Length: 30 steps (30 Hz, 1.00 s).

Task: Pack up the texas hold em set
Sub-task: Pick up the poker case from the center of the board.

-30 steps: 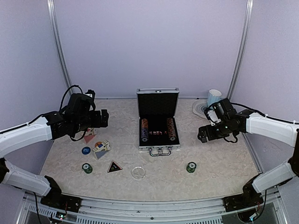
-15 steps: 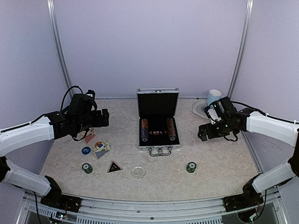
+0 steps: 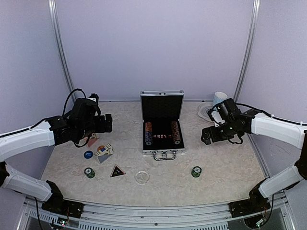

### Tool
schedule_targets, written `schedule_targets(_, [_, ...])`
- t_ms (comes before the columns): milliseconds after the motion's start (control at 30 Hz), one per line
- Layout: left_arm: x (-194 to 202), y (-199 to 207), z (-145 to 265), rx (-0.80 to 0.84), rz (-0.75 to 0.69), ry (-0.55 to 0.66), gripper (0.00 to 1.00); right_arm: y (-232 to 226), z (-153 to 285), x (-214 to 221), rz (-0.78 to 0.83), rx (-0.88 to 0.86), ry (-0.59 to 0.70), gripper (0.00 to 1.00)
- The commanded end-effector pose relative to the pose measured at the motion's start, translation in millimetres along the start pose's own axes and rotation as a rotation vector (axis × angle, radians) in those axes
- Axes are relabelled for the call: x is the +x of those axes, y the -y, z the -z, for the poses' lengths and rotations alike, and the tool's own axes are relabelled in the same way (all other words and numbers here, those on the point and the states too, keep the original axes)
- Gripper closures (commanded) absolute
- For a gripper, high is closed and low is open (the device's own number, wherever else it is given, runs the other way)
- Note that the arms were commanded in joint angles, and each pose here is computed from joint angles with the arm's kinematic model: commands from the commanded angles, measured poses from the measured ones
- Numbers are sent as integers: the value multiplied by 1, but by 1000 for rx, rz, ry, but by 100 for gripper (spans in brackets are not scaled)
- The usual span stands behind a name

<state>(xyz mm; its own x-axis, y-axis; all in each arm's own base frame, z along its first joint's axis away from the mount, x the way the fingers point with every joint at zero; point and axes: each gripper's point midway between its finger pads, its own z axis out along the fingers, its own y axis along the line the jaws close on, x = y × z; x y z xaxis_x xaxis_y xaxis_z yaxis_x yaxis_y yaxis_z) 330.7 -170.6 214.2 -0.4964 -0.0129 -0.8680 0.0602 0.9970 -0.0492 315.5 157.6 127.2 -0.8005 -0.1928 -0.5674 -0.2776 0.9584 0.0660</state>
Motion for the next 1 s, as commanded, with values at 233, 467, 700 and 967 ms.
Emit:
schedule_targets(233, [3, -3, 3, -47, -17, -56, 1, -12, 20, -4, 22, -29, 45, 1])
schedule_targets(467, [34, -3, 3, -37, -41, -142, 1, -35, 13, -1, 135, -10, -4, 1])
schedule_targets(700, [45, -1, 0, -57, -82, -171, 1, -62, 5, 11, 206, -57, -36, 1])
schedule_targets(967, [34, 11, -1, -15, -96, -159, 1, -56, 10, 2, 163, -35, 36, 1])
